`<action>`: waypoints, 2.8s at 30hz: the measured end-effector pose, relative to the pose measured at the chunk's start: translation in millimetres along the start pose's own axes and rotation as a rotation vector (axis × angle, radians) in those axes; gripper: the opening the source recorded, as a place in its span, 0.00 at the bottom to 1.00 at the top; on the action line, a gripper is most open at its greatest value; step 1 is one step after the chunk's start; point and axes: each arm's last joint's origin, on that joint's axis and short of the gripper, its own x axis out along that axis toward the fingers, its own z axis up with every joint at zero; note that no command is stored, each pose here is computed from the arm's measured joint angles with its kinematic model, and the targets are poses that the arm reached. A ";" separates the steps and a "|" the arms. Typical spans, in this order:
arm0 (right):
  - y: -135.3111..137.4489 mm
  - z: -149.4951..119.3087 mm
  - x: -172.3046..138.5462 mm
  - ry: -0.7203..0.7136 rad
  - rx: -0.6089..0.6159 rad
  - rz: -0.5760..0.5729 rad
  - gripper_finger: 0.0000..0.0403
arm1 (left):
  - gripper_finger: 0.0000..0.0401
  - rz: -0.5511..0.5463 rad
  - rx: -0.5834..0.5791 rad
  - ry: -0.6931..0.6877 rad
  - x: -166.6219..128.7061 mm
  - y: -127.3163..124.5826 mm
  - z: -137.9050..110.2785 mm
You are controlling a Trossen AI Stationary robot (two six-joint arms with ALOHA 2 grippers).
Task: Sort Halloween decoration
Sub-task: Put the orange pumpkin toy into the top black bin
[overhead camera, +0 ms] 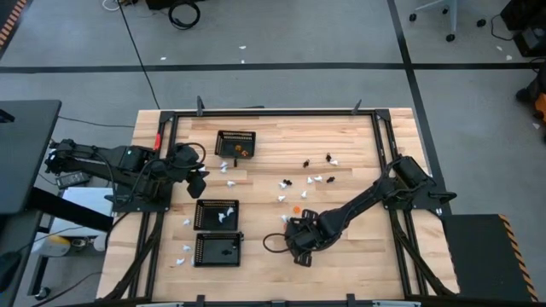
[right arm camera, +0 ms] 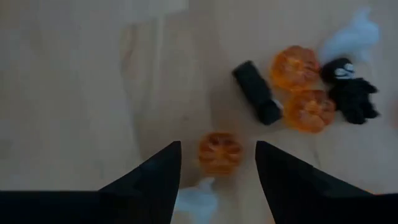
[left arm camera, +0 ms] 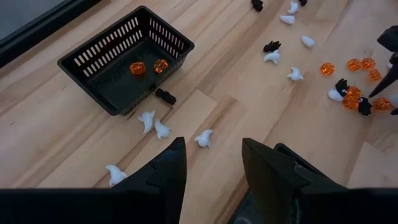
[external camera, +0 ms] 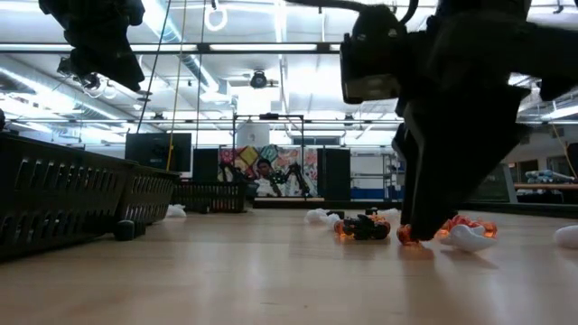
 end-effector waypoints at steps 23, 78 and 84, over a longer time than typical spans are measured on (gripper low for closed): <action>-3.6 -7.0 8.3 -0.014 -0.015 0.041 0.24 | 0.40 0.000 0.000 0.000 0.0 0.0 0.0; -224.8 171.5 -33.6 -0.544 0.025 0.084 0.28 | 0.40 0.188 -0.067 -0.120 3.4 12.6 9.1; -247.1 182.9 -45.9 -0.613 0.038 0.048 0.28 | 0.40 0.215 -0.119 -0.161 5.9 17.7 16.9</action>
